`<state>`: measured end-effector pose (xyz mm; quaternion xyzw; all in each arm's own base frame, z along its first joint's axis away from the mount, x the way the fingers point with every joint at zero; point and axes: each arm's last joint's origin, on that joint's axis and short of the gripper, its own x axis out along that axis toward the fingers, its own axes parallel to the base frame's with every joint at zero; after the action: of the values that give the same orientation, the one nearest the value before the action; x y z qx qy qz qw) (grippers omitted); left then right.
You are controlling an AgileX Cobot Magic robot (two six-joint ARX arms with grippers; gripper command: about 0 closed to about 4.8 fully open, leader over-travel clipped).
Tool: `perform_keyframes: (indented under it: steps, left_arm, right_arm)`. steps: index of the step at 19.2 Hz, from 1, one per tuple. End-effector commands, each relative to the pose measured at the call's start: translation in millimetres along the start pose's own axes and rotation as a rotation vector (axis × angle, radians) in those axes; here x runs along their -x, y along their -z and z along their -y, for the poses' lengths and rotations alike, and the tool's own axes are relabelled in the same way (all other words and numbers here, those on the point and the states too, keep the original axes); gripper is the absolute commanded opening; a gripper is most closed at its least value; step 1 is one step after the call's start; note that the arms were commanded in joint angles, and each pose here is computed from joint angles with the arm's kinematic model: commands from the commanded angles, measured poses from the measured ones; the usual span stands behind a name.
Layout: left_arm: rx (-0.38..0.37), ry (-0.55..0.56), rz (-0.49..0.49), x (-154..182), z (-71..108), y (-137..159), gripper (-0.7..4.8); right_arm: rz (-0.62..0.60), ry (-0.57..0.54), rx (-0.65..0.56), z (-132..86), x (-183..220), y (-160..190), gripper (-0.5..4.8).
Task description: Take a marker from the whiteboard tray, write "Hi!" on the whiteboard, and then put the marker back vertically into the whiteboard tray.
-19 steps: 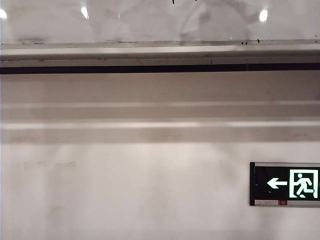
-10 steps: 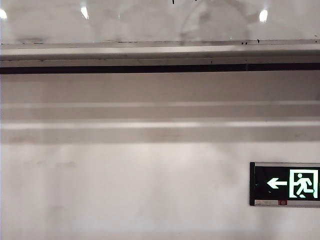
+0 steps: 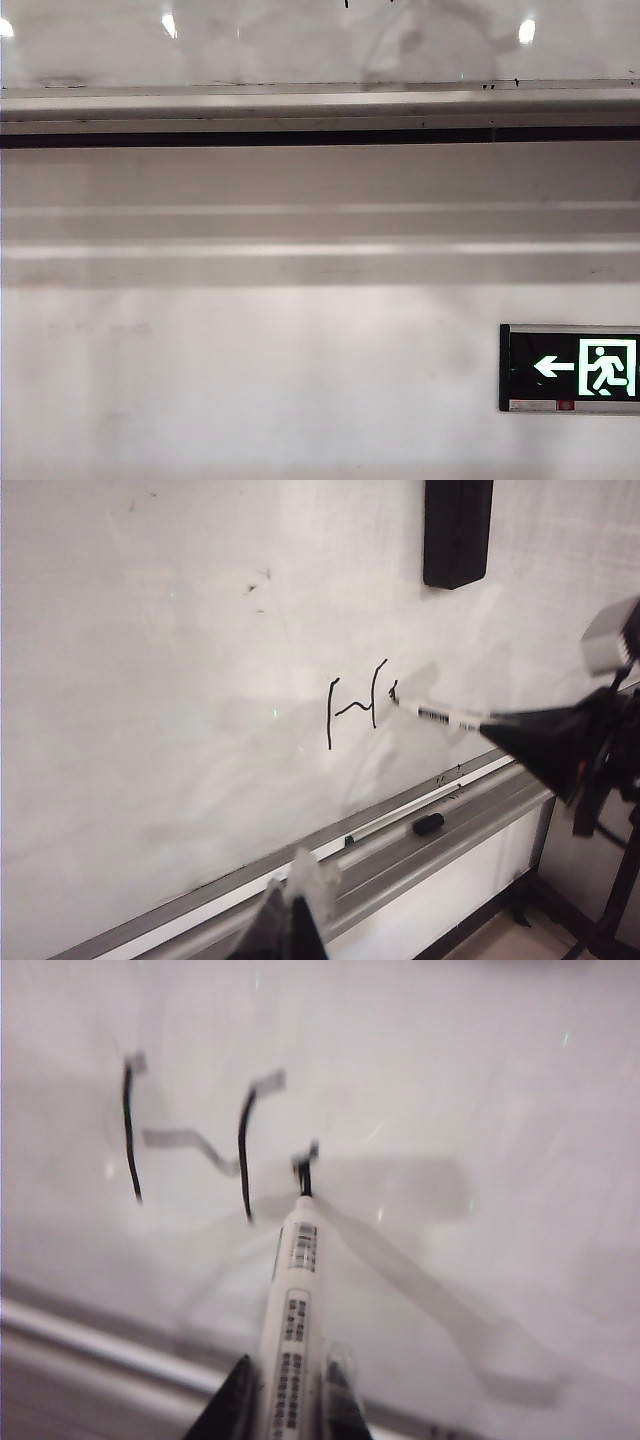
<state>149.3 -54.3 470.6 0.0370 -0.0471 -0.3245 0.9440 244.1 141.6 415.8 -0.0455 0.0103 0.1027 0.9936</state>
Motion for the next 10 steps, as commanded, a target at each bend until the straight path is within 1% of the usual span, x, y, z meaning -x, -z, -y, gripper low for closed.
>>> perform_keyframes:
  steps: [1,6,7,10]
  left_arm:
    - [-0.011,0.002,0.026,1.6,0.3,-3.9,-0.06]
    - [-0.01,0.002,0.026,1.6,0.3,-3.9,-0.06]
    - [-0.011,0.002,0.026,1.7,0.3,-3.9,-0.06]
    - [-0.01,0.002,0.026,1.7,0.3,-3.9,-0.06]
  right_arm:
    - [-0.025,0.006,0.011,0.4,0.7,1.3,-0.05]
    - [-0.046,0.0,0.019,-0.6,-1.0,4.3,-0.05]
    - [-0.012,-0.026,0.007,0.2,3.6,-1.3,-0.05]
    - [0.074,-0.025,-0.023,5.7,17.0,-15.8,-0.05]
